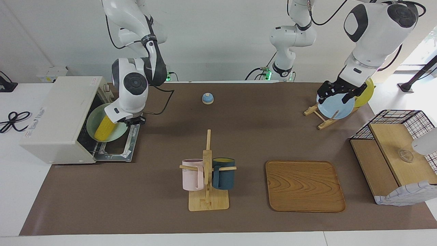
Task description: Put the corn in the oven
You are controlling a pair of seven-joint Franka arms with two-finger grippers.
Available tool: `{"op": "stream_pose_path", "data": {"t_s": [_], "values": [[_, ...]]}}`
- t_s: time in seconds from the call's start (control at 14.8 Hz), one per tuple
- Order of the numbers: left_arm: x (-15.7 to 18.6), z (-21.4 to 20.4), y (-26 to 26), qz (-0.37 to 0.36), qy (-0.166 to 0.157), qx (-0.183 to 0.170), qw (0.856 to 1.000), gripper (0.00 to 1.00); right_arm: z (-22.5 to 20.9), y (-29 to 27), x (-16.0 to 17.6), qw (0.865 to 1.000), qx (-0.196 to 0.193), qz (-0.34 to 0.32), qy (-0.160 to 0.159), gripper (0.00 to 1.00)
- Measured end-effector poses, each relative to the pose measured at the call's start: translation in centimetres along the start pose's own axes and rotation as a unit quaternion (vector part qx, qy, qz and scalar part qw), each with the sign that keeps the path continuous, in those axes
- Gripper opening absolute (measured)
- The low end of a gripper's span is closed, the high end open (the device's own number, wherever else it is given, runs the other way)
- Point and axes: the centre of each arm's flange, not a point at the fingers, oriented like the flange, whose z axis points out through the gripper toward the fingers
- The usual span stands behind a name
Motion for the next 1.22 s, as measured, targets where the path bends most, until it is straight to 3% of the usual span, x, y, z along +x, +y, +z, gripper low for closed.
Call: {"op": "stream_pose_path", "data": {"t_s": [0.27, 0.54, 1.08, 1.22], "values": [[-0.2, -0.6, -0.6, -0.005, 0.006, 0.000, 1.000, 1.00, 1.5, 2.4, -0.1, 1.000, 0.006, -0.004, -0.007, 0.03], [-0.2, -0.6, -0.6, -0.005, 0.006, 0.000, 1.000, 1.00, 3.8, 4.0, -0.7, 0.999, 0.023, -0.018, 0.012, 0.03], [-0.2, -0.6, -0.6, -0.005, 0.006, 0.000, 1.000, 1.00, 4.6, 6.1, -1.0, 0.999, 0.027, -0.040, 0.010, 0.03], [-0.2, -0.6, -0.6, -0.005, 0.006, 0.000, 1.000, 1.00, 4.8, 6.0, -1.1, 0.999, 0.027, -0.042, 0.008, 0.17]]}}
